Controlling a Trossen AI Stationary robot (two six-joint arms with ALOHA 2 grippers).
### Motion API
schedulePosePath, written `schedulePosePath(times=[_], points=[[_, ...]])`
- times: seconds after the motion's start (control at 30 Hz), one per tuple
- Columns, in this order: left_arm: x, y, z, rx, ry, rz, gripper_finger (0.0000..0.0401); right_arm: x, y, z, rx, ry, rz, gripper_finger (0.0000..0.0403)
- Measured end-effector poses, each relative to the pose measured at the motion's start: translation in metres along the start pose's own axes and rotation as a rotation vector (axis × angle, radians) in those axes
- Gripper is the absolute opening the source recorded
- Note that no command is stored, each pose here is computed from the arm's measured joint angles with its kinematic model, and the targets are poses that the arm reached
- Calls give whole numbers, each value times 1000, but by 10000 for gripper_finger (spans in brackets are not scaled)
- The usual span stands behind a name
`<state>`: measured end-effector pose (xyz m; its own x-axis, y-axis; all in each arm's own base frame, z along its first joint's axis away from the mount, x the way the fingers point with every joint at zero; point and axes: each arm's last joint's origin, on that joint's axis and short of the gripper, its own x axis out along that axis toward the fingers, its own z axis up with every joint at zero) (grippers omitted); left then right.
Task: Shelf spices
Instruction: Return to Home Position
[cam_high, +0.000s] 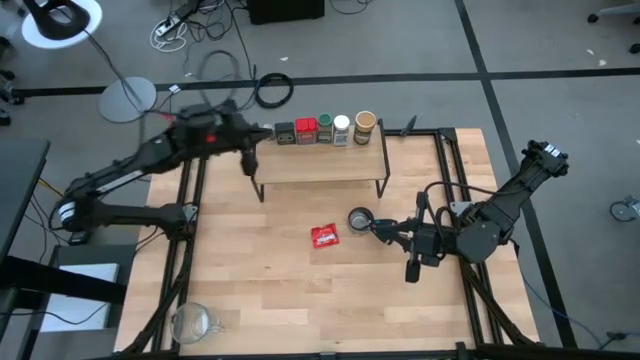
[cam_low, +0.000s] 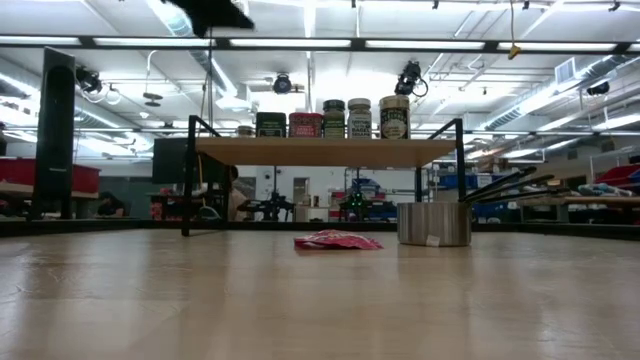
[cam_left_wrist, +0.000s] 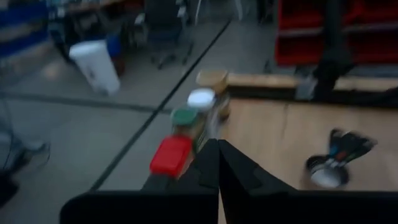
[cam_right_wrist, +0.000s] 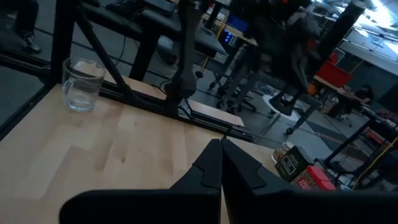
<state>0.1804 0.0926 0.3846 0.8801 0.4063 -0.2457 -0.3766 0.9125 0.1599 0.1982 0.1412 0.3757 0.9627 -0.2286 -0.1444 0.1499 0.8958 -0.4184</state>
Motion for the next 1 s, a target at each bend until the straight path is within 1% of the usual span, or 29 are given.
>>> schedulePosePath(times=[0.13, 0.23, 0.33, 0.47, 0.6, 0.73, 0.83, 0.93, 1.0], points=[[-44, -5, 17, 12, -120, -21, 4, 1, -3, 0, -13, 2, -24, 0], [-78, -7, 19, 19, -187, -17, 4, -5, -11, 4, -15, -21, -52, 0], [-106, -8, 14, 18, -205, 3, 4, -13, -23, 7, -10, -43, -66, 0], [-142, -9, 2, 14, -217, 32, 4, -31, -52, 10, 25, -82, -88, 0], [-169, -10, -11, 7, -261, 46, 4, -56, -89, 3, 62, -100, -115, 0], [-186, -13, -29, 0, -282, 49, 4, -82, -121, -12, 116, -124, -141, 0], [-193, -16, -45, -17, -285, 47, 4, -99, -138, -34, 159, -159, -150, 0], [-194, -19, -61, -38, -279, 43, 4, -111, -144, -63, 219, -193, -158, 0], [-193, -20, -70, -53, -279, 40, 4, -112, -140, -82, 251, -220, -146, 0]])
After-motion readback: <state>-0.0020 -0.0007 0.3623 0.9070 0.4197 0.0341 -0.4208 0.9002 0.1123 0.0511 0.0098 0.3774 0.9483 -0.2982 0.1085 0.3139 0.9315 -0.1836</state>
